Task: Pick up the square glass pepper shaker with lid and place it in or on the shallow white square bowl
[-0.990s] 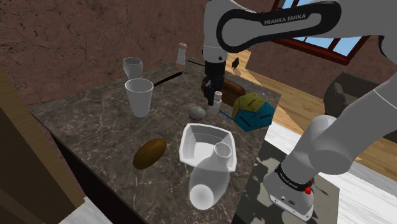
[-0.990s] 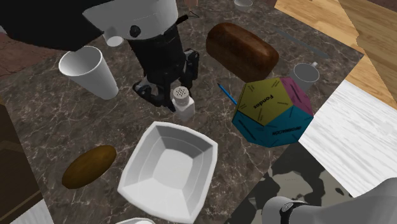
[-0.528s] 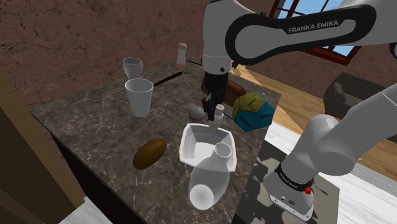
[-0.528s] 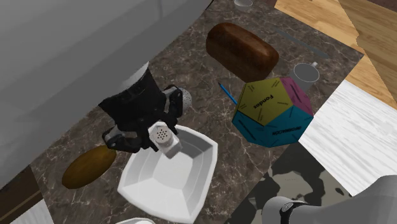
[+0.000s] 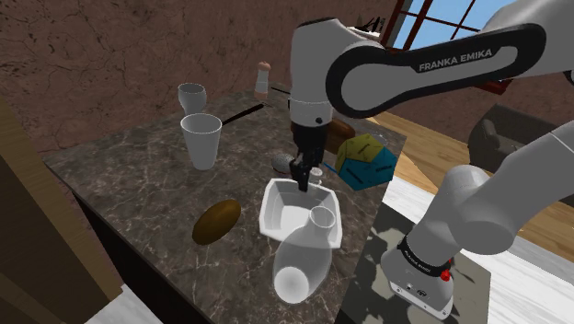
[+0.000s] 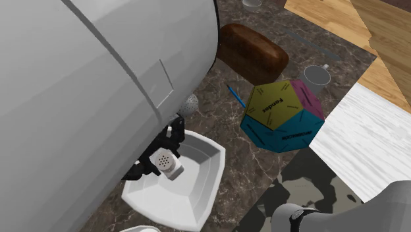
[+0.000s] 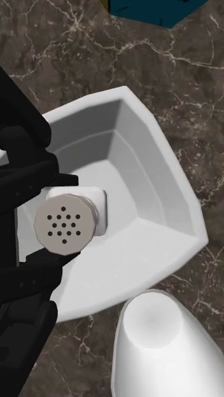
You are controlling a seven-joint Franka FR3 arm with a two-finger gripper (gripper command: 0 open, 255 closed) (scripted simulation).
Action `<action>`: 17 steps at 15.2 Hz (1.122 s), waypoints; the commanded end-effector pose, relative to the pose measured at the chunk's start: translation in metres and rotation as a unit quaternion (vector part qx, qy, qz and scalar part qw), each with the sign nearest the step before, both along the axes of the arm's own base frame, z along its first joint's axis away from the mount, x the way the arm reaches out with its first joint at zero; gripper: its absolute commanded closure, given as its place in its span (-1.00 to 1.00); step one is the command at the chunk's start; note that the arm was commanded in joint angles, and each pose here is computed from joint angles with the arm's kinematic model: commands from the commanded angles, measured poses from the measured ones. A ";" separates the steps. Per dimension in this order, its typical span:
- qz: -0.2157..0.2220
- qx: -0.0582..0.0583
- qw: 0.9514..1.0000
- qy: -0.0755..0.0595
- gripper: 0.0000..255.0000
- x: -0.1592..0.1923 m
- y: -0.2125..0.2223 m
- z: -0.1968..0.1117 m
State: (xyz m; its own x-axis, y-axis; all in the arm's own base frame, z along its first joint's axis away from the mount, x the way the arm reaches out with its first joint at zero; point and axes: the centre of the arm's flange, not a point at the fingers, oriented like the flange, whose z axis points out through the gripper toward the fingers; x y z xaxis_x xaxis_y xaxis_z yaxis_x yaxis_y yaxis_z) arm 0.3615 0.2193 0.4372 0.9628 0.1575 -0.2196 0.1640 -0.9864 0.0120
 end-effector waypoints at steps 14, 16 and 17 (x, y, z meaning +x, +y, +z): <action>0.000 0.000 1.000 0.000 1.00 0.001 0.001 -0.048; 0.000 0.000 1.000 0.000 1.00 0.001 0.001 -0.048; 0.000 0.000 1.000 0.000 -1.00 0.001 0.001 -0.048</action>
